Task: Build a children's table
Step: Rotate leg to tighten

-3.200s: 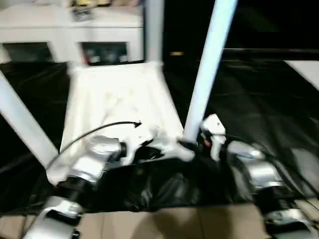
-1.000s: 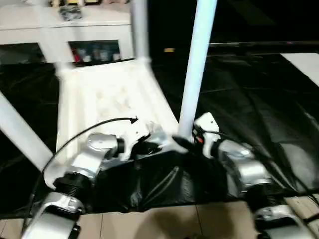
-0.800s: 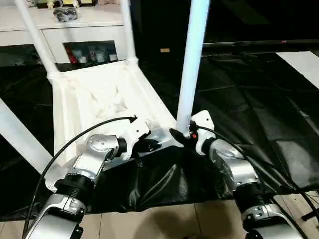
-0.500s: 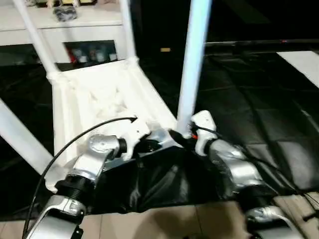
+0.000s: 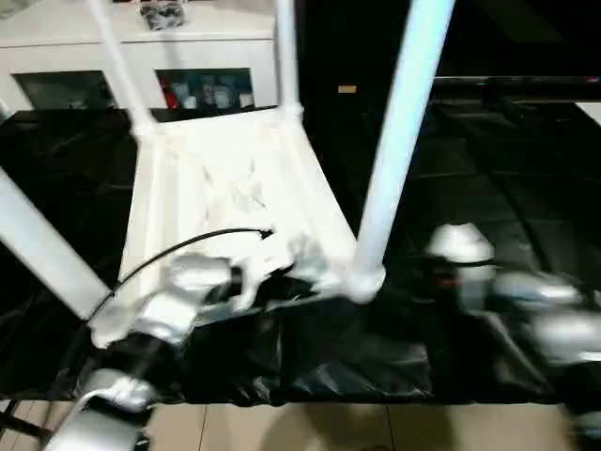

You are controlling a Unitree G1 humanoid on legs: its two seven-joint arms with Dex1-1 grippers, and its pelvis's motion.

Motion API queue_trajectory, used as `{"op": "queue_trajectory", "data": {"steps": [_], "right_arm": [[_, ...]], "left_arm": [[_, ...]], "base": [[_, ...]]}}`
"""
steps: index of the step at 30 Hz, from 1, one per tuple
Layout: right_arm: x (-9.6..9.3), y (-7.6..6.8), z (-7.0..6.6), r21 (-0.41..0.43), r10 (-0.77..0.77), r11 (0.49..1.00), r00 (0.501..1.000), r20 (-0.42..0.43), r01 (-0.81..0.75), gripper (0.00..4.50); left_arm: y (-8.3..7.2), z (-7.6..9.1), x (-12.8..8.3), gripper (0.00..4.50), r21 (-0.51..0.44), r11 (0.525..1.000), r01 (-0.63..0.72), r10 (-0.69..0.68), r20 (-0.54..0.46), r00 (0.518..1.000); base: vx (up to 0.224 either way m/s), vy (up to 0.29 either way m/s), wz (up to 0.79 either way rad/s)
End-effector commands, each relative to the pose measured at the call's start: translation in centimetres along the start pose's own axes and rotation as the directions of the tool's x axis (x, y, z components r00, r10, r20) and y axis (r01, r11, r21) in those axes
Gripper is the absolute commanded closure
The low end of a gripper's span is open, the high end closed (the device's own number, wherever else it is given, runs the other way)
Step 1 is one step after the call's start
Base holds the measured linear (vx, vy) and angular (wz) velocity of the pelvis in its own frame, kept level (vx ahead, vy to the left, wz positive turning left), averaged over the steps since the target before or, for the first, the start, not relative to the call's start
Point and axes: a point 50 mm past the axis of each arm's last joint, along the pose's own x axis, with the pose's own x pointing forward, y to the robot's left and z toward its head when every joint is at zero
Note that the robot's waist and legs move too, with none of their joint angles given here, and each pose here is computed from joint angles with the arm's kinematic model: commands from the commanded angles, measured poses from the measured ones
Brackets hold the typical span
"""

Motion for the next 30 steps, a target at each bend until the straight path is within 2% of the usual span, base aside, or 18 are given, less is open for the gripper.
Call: {"op": "queue_trajectory", "data": {"steps": [1, 5, 9, 13, 15, 17, 20, 21, 22, 24, 25, 26, 27, 29, 30], "right_arm": [[-1.0, -0.6, 0.6, 0.009, -0.036, 0.999, 0.999, 0.033, 0.035, 0.80], [-1.3, -1.2, 0.5, 0.023, -0.120, 0.993, 0.992, 0.047, 0.119, 0.80], [0.0, -1.1, 0.6, 0.029, -0.180, 0.983, 0.981, 0.077, 0.179, 0.80], [2.3, -0.7, 1.0, 0.042, -0.240, 0.971, 0.963, 0.120, 0.237, 0.80], [2.6, -0.6, 1.1, 0.048, -0.256, 0.967, 0.957, 0.133, 0.252, 0.80], [3.3, -1.0, 1.3, 0.109, -0.356, 0.933, 0.922, 0.155, 0.342, 0.74], [3.5, -1.1, 1.2, 0.163, -0.448, 0.891, 0.879, 0.163, 0.424, 0.74], [3.6, -0.6, 1.2, 0.216, -0.520, 0.850, 0.833, 0.191, 0.481, 0.74], [3.6, -0.5, 1.2, 0.219, -0.523, 0.848, 0.830, 0.193, 0.483, 0.74], [3.6, 0.3, 1.3, 0.249, -0.553, 0.828, 0.805, 0.215, 0.502, 0.41], [3.6, 0.6, 1.3, 0.260, -0.567, 0.818, 0.793, 0.223, 0.513, 0.37], [3.5, 1.3, 1.4, 0.273, -0.585, 0.806, 0.776, 0.235, 0.525, 0.28], [3.5, 1.3, 1.4, 0.273, -0.585, 0.806, 0.776, 0.235, 0.525, 0.14], [3.5, 1.7, 1.5, 0.281, -0.611, 0.787, 0.755, 0.239, 0.549, 0.05], [3.7, 2.1, 1.7, 0.289, -0.617, 0.782, 0.748, 0.243, 0.552, 0.00]], "left_arm": [[-0.5, 1.3, 0.2, 4.50, 0.070, 0.994, 0.087, -0.090, 0.050, 0.995], [-1.0, 1.2, -0.3, 4.50, 0.063, 0.989, 0.131, -0.135, 0.057, 0.989], [-1.3, 0.9, -0.8, 4.50, 0.054, 0.986, 0.159, -0.161, 0.048, 0.986], [-1.5, 0.4, -1.5, 4.50, 0.049, 0.984, 0.170, -0.172, 0.033, 0.985], [-1.6, 0.4, -1.7, 4.50, 0.050, 0.984, 0.169, -0.171, 0.034, 0.985], [-1.3, 0.7, -2.2, 4.05, 0.083, 0.992, 0.093, -0.100, 0.077, 0.992], [-1.3, 0.9, -3.0, 3.88, 0.053, 0.997, 0.065, -0.071, 0.121, 0.990], [-1.2, 1.6, -4.3, 3.65, 0.018, 0.999, -0.037, 0.032, 0.220, 0.975], [-1.2, 1.7, -4.4, 3.65, 0.017, 0.999, -0.047, 0.042, 0.227, 0.973], [-1.1, 2.1, -5.5, 3.49, -0.004, 0.988, -0.155, 0.149, 0.296, 0.944], [-1.0, 2.3, -5.9, 3.37, -0.018, 0.976, -0.218, 0.212, 0.311, 0.927], [-0.5, 2.4, -6.7, 3.22, -0.040, 0.919, -0.392, 0.383, 0.333, 0.862], [-0.5, 2.4, -6.7, 3.13, -0.040, 0.919, -0.392, 0.383, 0.333, 0.862], [0.0, 2.0, -7.4, 3.08, -0.079, 0.822, -0.563, 0.556, 0.324, 0.765], [0.3, 1.3, -7.6, 2.91, -0.126, 0.736, -0.665, 0.671, 0.266, 0.692]], "base": [[0.000, 0.000, 0.00], [0.000, 0.000, 0.00], [0.000, 0.000, 0.00], [0.000, 0.000, 0.00], [0.000, 0.000, 0.00], [0.000, 0.000, 0.00], [0.000, 0.000, 0.00], [0.000, 0.000, 0.00], [0.000, 0.000, 0.00], [0.000, 0.000, 0.00], [0.000, 0.000, 0.00], [0.000, 0.000, 0.00], [0.000, 0.000, 0.00], [0.000, 0.000, 0.00], [0.000, 0.000, 0.00]]}}
